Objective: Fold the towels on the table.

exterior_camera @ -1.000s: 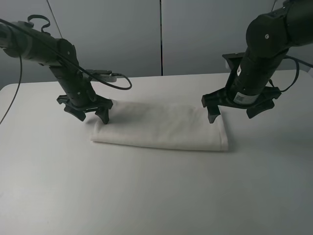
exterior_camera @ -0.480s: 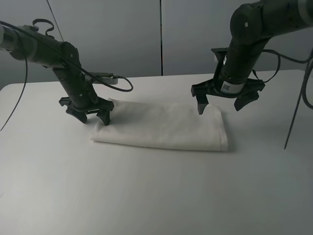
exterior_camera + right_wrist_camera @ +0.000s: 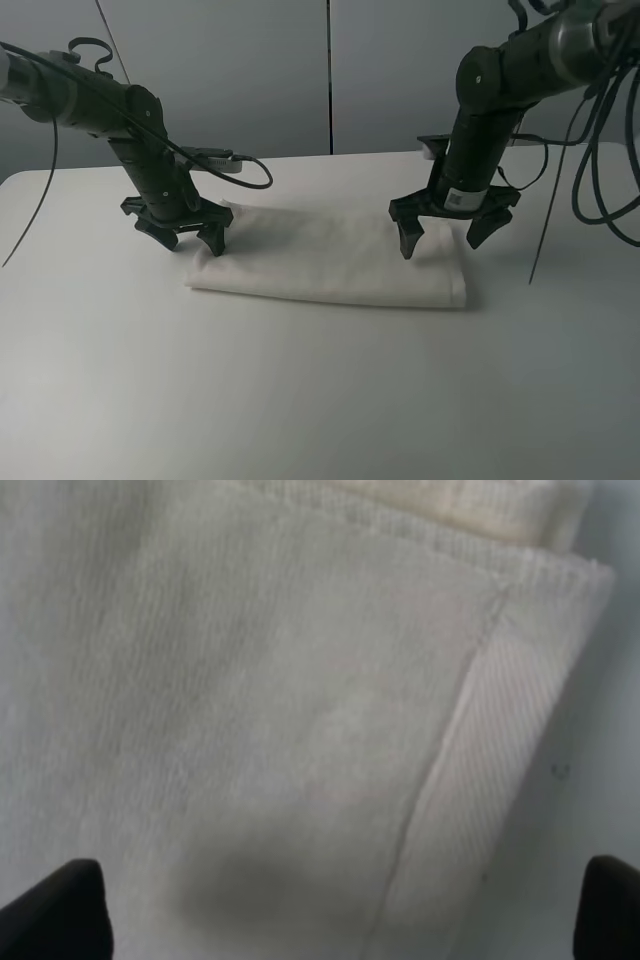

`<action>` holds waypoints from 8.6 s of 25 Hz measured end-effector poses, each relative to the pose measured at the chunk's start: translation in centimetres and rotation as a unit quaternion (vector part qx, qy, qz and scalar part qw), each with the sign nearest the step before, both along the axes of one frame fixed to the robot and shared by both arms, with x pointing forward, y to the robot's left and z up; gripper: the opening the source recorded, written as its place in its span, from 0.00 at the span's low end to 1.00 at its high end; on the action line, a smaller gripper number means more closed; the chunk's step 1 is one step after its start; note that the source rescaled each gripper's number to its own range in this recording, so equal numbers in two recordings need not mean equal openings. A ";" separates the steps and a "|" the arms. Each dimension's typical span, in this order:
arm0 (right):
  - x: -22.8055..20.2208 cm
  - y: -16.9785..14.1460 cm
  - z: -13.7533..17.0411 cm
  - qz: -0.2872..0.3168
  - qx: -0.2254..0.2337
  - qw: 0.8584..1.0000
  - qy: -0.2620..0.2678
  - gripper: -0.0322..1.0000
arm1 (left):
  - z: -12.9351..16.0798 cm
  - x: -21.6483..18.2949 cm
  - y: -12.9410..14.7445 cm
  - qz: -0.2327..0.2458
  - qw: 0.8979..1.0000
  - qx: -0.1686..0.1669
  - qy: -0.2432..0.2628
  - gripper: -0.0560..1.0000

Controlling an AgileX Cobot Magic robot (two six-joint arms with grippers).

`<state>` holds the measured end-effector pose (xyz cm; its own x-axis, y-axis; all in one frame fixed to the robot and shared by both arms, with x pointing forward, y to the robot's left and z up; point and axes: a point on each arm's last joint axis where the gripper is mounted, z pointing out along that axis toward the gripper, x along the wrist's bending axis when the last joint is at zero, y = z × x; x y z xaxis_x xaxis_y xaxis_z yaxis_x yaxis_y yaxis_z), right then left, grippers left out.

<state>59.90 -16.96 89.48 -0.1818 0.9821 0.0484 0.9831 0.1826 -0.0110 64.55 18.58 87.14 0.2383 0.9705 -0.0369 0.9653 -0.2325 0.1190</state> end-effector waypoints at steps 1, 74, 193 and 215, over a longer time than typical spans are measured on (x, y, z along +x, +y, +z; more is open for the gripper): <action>0.0 0.0 -0.5 0.004 -0.002 1.000 0.006 0.99 | 0.0 0.0 0.0 0.000 1.000 0.000 0.000 0.96; -2.4 0.9 4.4 0.005 0.105 0.994 -0.019 0.06 | 0.0 -0.2 -0.2 0.001 1.000 -0.010 0.012 0.96; -32.8 -10.8 18.5 0.138 0.144 0.886 -0.419 1.00 | 22.5 -37.2 10.2 -0.010 0.931 -0.097 -0.352 0.96; -37.3 -12.7 15.8 0.193 0.176 0.836 -0.483 1.00 | 18.4 -41.6 11.0 -0.004 0.884 -0.155 -0.440 0.96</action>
<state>22.64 -29.63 105.27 -0.6024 0.7977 -0.0299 0.3707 0.3128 0.8745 22.94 29.55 105.49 0.3140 0.9443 -0.0987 0.4656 -0.0626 0.8828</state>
